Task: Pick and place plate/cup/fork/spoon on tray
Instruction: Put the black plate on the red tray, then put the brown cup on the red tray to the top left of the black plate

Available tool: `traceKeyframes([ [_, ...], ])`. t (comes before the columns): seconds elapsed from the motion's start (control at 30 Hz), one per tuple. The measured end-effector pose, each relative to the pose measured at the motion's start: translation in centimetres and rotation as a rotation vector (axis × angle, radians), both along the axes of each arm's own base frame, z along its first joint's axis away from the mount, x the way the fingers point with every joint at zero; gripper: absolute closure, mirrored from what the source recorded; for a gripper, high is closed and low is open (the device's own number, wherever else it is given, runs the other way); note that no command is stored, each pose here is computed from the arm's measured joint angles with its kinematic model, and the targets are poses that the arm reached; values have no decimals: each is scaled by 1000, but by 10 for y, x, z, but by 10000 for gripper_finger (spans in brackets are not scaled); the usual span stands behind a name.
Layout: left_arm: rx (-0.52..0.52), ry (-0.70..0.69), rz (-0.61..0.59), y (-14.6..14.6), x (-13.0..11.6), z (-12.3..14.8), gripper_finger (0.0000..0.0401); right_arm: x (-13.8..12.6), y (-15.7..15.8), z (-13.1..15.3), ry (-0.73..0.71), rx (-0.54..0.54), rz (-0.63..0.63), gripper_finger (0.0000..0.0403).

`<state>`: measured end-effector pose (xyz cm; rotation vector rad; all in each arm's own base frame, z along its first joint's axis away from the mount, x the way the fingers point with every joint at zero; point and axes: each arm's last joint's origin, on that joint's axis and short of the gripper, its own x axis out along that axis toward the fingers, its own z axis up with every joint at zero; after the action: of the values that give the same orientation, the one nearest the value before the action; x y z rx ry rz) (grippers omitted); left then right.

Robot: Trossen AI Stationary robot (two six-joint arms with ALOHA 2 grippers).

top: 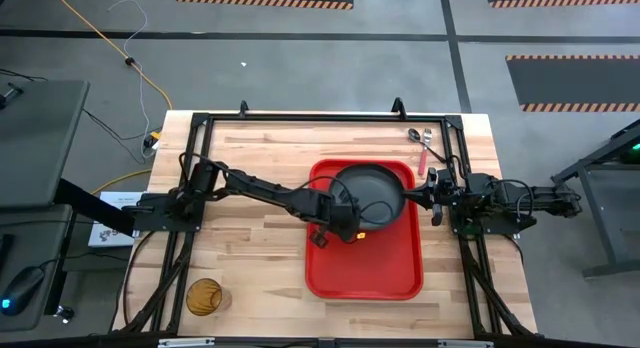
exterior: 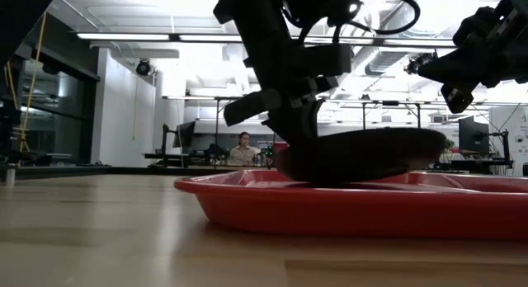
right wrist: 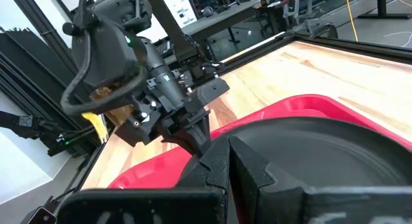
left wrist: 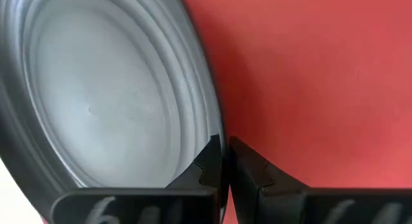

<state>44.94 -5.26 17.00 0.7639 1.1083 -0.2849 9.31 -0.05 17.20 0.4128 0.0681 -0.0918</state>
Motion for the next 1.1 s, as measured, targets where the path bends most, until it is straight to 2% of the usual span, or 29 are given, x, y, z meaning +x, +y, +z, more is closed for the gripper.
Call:
traceKeyframes([
  [0.17,-24,-32,-11,-1,3,1,396,0,0,0,0,0,0,403],
  [0.5,-35,-9,0,-1,1,0,385,0,0,0,0,0,0,403],
  [1.1,-89,9,57,-1,-1,-1,255,0,0,0,0,0,0,403],
])
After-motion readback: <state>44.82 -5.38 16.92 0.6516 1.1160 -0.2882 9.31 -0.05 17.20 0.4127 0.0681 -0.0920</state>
